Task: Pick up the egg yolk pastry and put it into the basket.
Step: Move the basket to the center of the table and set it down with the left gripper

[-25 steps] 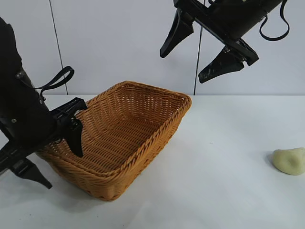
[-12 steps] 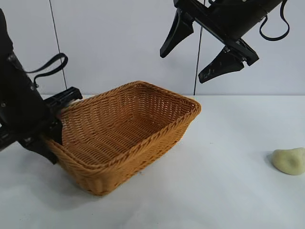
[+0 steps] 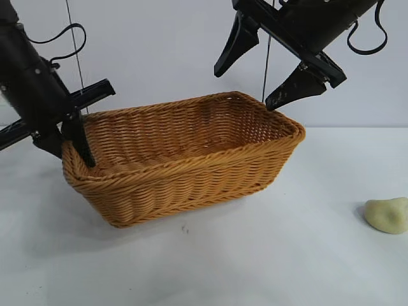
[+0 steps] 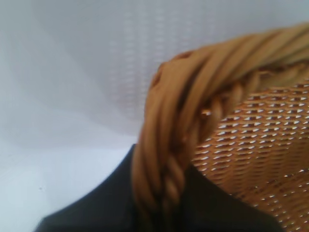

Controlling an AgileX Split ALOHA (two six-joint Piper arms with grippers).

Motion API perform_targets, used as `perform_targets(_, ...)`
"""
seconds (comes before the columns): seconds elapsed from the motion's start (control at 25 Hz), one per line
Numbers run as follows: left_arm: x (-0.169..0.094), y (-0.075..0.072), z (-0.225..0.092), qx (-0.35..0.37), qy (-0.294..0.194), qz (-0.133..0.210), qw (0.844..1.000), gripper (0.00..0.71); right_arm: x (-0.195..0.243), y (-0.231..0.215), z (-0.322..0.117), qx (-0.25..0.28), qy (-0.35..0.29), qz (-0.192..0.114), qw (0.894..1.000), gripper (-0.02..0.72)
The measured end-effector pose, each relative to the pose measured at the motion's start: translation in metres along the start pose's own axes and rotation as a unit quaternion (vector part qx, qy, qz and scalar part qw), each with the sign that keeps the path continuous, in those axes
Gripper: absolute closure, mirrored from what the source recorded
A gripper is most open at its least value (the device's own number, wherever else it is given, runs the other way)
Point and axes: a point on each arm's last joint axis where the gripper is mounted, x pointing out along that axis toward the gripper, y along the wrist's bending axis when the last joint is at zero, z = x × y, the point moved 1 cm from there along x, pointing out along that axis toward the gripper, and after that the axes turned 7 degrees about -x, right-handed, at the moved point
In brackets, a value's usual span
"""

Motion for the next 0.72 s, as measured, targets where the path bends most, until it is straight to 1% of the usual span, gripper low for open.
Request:
perform_targets(0.08,-0.002,-0.009,0.003,0.034,-0.012,0.005,0.999,0.625,0.000,0.000,0.000,0.000,0.000,0.000,1.000,0.066)
perform_targets(0.16,-0.005,-0.015,0.004,0.067,-0.026,0.017,0.997,0.625,0.000,0.000,0.000,0.000,0.000,0.000,1.000,0.066)
perform_targets(0.24,-0.004,-0.020,0.001,0.092,-0.026,0.023,0.995,0.625,0.000,0.000,0.000,0.000,0.000,0.000,1.000,0.066)
perform_targets(0.36,0.004,-0.018,-0.002,0.111,-0.002,0.031,0.993,0.625,0.000,0.000,0.000,0.000,0.000,0.000,1.000,0.066)
perform_targets(0.48,0.020,-0.012,-0.002,0.119,0.025,0.044,0.992,0.625,0.000,0.000,0.000,0.000,0.000,0.000,1.000,0.066)
perform_targets(0.6,0.032,-0.008,0.001,0.118,0.033,0.051,0.991,0.625,0.000,0.000,0.000,0.000,0.000,0.000,1.000,0.066)
perform_targets(0.72,0.040,-0.009,0.007,0.119,0.031,0.050,0.991,0.625,0.000,0.000,0.000,0.000,0.000,0.000,1.000,0.066)
